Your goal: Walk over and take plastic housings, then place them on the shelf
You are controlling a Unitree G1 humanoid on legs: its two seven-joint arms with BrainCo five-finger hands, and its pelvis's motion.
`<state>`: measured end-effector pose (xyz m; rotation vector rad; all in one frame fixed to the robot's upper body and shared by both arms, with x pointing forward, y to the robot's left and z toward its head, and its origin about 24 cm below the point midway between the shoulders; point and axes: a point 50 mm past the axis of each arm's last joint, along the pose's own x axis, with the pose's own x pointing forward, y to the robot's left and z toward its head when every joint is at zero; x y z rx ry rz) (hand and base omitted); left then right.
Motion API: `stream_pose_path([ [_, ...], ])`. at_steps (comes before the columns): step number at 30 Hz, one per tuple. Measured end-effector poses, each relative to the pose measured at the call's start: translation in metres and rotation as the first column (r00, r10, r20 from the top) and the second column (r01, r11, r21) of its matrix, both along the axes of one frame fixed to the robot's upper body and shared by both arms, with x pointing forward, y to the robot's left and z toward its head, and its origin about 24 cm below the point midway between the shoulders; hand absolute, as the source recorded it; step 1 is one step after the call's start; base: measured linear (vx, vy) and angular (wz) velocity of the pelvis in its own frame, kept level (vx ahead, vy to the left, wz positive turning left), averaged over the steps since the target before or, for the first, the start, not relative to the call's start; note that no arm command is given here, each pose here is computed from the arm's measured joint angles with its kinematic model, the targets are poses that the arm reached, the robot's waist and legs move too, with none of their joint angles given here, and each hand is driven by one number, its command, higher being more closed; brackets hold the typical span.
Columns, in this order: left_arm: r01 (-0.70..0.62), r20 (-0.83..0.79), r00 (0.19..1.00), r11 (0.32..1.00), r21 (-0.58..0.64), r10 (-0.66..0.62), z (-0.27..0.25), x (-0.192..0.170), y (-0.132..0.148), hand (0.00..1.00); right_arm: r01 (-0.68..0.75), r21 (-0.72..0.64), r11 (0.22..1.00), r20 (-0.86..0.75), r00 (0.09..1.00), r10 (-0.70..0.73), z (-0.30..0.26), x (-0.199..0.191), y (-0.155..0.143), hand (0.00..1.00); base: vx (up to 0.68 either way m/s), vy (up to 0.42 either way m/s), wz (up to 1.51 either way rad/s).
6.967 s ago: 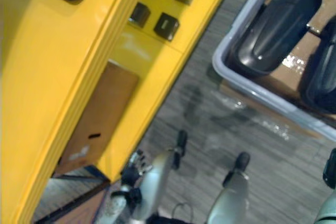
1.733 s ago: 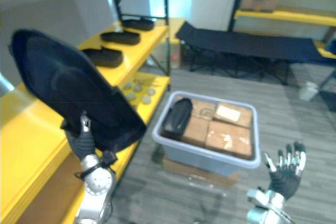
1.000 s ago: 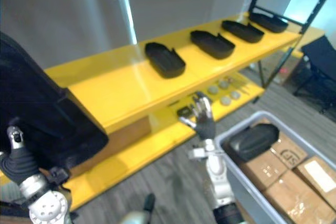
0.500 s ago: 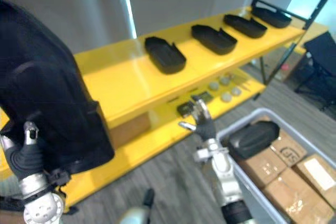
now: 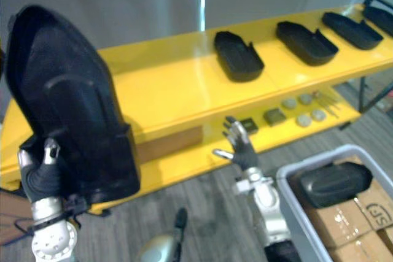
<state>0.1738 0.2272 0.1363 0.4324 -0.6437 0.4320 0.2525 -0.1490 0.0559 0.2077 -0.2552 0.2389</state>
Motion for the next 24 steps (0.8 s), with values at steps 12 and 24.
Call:
stream_pose_path([
  [12,0.080,0.040,0.996,0.991,-0.104,-0.077,-0.001,0.012,-0.015,1.00,-0.008,-0.020,1.000,0.063,0.998,0.010,0.008,0.000,-0.004,0.00,-0.08,-0.041,0.03],
  [24,0.113,0.091,0.990,0.989,-0.097,-0.105,0.007,0.023,-0.021,1.00,0.284,0.120,0.951,0.095,0.951,-0.296,0.014,-0.015,-0.022,0.00,0.08,0.129,-0.01],
])
